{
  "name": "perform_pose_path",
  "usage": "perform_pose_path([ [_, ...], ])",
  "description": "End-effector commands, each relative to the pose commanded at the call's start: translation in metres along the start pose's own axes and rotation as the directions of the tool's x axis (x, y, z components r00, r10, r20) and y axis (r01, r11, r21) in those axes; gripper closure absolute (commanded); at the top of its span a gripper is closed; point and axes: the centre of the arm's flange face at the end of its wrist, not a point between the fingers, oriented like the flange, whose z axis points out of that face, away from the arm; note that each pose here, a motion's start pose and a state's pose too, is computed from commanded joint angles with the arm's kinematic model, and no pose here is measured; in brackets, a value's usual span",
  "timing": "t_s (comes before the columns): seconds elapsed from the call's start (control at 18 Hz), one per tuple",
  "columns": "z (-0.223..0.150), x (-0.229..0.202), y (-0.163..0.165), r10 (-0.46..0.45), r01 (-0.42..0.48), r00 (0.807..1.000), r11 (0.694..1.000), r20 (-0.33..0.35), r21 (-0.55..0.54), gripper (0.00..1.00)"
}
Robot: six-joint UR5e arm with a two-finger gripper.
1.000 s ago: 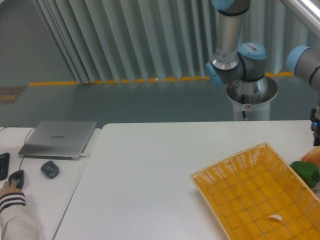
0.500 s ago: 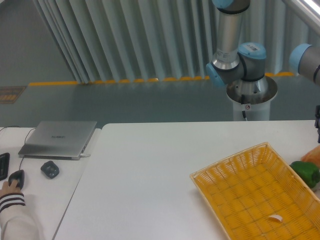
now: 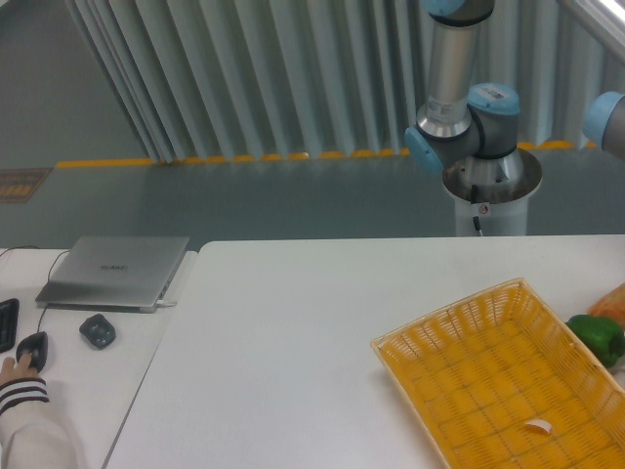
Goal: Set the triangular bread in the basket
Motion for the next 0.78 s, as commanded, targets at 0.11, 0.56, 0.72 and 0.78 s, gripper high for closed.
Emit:
perform_pose_path([
  [0.11,0.003,-0.001,-0.001,0.000,0.000,1.000,1.000,-0.005,-0.001,0.00],
  [0.56,0.022,-0.003,-0.003,0.030,-0.036,0.997,0.996,-0.075,-0.082,0.00],
  [0.72,0.028,-0.004,-0.004,0.035,-0.044,0.995,0.994,-0.095,-0.098,0.00],
  [0.78,0.030,-0.004,-0.004,0.035,-0.044,0.995,0.994,-0.096,-0.097,0.00],
])
